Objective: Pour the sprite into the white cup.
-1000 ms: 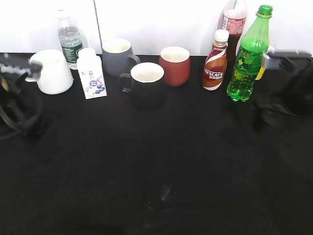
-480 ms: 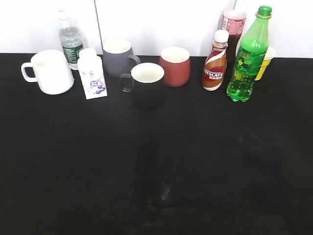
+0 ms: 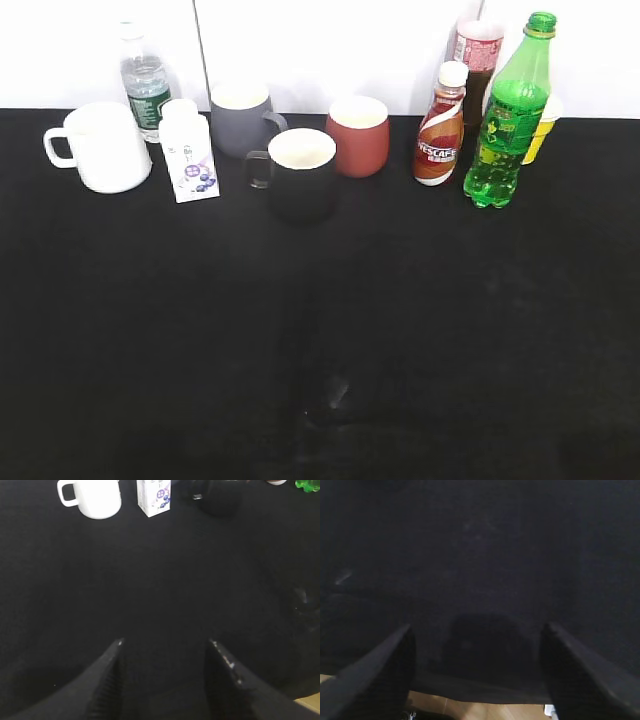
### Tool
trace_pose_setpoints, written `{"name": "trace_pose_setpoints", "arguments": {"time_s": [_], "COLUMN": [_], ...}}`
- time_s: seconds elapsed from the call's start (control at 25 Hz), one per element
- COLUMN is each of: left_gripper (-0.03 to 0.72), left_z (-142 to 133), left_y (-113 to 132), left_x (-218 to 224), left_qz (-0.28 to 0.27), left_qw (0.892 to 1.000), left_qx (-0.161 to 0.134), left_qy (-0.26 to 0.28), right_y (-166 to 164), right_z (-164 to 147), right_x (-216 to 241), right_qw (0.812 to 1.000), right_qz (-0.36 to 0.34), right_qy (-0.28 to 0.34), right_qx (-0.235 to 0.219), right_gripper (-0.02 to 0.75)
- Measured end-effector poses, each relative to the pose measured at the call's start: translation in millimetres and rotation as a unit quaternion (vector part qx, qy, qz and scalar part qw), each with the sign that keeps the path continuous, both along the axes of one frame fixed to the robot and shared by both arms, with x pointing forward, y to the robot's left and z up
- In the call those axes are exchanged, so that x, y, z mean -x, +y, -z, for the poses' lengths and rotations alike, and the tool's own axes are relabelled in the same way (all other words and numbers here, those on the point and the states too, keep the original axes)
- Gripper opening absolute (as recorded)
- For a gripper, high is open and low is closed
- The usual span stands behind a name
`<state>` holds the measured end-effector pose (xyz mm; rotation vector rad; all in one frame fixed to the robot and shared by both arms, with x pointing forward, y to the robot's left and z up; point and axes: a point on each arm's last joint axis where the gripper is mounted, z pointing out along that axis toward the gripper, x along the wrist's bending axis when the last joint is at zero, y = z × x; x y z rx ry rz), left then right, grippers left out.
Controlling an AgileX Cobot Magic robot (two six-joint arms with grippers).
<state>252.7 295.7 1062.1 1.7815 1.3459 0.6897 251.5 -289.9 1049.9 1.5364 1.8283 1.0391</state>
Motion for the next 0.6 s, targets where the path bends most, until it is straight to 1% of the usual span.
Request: {"name": "trace_pose_setpoints", "arguments": {"time_s": [0.16,0.28,0.44,0.48,0.52,0.6], "left_gripper": [0.386,0.383,0.309,0.287,0.261,0.233], "left_z": [0,0,0,0,0,0], "left_y": [0,0,0,0,2,4], "left_x": [0,0,0,1,3,13], "left_qz": [0.000,0.000,0.000,-0.006,-0.023,-0.076], "left_qw": [1.000,1.000,1.000,1.000,1.000,0.996], "left_qx": [0.000,0.000,0.000,0.001,0.003,0.009], "left_qy": [0.000,0.000,0.000,-0.002,-0.010,-0.041], "right_y": [0,0,0,0,0,-2], "right_z": [0,0,0,0,0,-1], "right_x": [0,0,0,0,2,7], "right_qw": [1.000,1.000,1.000,1.000,1.000,0.998], "right_qz": [0.000,0.000,-0.001,-0.001,0.005,0.055], "right_qy": [0.000,0.000,0.000,-0.001,-0.006,-0.027], "right_qx": [-0.001,-0.001,-0.002,-0.002,-0.003,-0.006], "right_gripper": [0.538,0.533,0.531,0.531,0.531,0.531]}}
